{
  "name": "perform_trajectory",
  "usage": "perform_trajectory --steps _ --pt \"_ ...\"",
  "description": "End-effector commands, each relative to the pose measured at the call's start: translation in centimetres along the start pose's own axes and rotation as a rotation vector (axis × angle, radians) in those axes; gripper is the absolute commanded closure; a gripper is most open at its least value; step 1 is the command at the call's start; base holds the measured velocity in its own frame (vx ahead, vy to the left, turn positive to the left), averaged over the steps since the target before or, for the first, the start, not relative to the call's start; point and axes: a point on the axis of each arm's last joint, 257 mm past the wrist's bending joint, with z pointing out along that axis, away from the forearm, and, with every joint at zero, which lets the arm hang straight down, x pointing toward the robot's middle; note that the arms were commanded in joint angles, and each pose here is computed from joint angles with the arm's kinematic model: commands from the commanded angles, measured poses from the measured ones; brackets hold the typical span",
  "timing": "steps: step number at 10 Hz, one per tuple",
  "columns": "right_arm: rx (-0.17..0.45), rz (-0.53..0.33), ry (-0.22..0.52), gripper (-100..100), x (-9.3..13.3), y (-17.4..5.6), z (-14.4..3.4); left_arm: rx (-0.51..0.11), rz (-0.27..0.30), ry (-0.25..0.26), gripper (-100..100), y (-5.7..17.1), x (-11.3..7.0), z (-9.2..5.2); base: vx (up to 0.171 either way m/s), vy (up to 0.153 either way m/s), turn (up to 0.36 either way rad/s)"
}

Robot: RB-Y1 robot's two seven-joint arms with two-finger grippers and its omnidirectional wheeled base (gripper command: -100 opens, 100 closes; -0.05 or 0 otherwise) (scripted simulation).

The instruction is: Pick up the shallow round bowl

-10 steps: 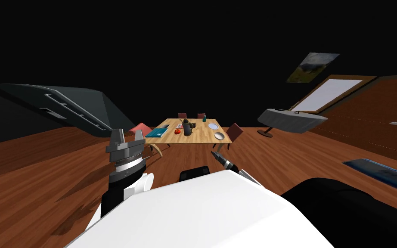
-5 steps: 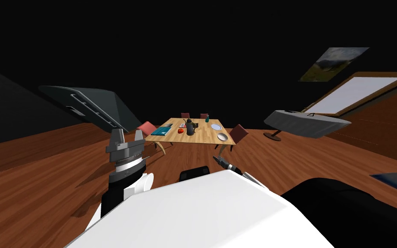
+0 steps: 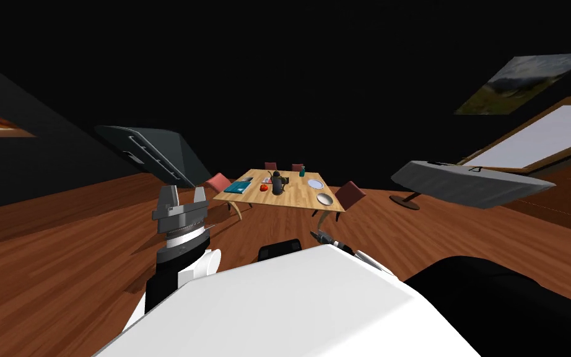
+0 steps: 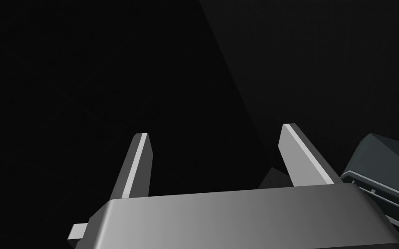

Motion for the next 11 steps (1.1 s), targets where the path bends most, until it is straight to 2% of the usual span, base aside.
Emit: perform_trajectory --steps 1,3,4,5,6,8,9,10,11 --pt "0.024 -0.020 0.035 -100 1.2 -1.5 -0.7 0.000 0.000 0.000 0 0.0 0.0 0.0 0.018 0.033 0.102" --pt "0.038 -0.016 0.044 -100 1.6 -2.2 -1.0 0.000 0.000 0.000 0 0.0 0.0 0.0 0.007 0.007 -0.010" --pt "0.053 -0.062 0.095 -100 2.6 -3.6 -1.8 0.000 0.000 0.000 0 0.0 0.0 0.0 0.014 0.026 0.201" --pt "0.076 -0.057 0.110 -100 3.3 -4.6 -2.4 0.000 0.000 0.000 0 0.0 0.0 0.0 0.019 0.024 0.121" --pt "0.091 -0.103 0.160 -100 4.1 -6.1 -3.3 0.000 0.000 0.000 0 0.0 0.0 0.0 0.024 0.038 0.200" --pt "0.115 -0.098 0.174 -100 4.7 -7.1 -4.0 0.000 0.000 0.000 0 0.0 0.0 0.0 0.021 0.017 0.029" --pt "0.129 -0.144 0.221 -100 5.2 -8.5 -5.0 0.000 0.000 0.000 0 0.0 0.0 0.0 0.022 0.024 0.197" --pt "0.154 -0.138 0.237 -100 5.8 -9.5 -5.8 0.000 0.000 0.000 0 0.0 0.0 0.0 0.022 0.019 0.103" --pt "0.175 -0.184 0.284 -100 6.2 -11.2 -7.1 0.000 0.000 0.000 0 0.0 0.0 0.0 0.018 0.039 0.164"
